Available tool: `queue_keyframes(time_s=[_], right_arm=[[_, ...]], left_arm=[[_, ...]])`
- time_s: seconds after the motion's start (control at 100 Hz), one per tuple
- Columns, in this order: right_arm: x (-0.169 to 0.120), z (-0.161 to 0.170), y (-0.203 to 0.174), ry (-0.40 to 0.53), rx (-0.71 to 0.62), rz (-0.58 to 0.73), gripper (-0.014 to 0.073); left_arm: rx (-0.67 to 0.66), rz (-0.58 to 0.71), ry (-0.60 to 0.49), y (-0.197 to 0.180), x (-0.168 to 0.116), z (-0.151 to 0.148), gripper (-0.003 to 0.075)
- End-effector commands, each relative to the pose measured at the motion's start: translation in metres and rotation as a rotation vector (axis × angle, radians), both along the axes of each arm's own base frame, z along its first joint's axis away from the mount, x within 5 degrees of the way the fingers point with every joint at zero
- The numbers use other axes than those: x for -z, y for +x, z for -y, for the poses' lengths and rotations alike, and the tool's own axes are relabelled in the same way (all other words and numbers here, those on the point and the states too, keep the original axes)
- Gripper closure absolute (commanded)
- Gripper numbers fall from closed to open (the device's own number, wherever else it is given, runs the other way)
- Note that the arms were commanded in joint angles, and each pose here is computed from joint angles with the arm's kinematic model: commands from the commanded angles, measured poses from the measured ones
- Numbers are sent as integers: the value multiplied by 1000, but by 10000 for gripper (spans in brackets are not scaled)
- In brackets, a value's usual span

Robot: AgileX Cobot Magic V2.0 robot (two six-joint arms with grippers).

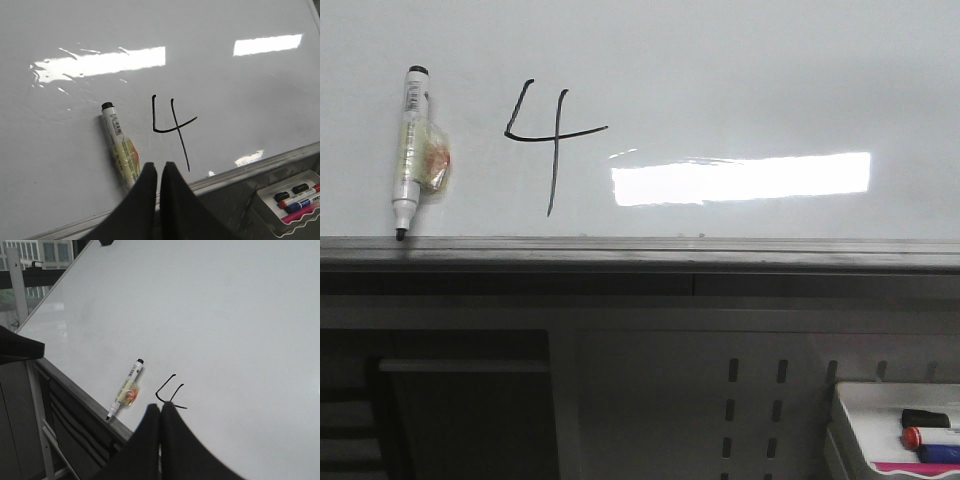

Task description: Write number 4 on whiteboard

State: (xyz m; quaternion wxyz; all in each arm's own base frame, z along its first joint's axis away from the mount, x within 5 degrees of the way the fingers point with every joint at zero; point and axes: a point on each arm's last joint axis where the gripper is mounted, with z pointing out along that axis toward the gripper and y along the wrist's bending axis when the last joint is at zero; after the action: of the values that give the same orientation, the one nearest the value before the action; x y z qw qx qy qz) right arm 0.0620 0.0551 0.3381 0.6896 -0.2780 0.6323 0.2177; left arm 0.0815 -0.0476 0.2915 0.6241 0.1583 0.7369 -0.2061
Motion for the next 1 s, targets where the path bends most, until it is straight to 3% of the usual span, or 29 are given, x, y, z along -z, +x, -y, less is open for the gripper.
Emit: queue_keyframes(time_s=[0.0, 0.24, 0.75, 0.91, 0.99], right_arm=[[-4, 11, -11, 86, 28, 85, 660], [13, 23, -27, 110, 17, 116, 661], [14, 22, -27, 102, 13, 108, 661], [15, 22, -27, 101, 12, 107, 661], [15, 22, -27, 101, 12, 107, 661]], left_arm=[[-10, 136, -58, -12, -8, -8, 741], [-8, 222, -128, -32, -9, -18, 741], [-9, 214, -126, -31, -6, -17, 741], [-117, 238, -110, -26, 8, -23, 741], [-197, 288, -13, -25, 19, -28, 741]])
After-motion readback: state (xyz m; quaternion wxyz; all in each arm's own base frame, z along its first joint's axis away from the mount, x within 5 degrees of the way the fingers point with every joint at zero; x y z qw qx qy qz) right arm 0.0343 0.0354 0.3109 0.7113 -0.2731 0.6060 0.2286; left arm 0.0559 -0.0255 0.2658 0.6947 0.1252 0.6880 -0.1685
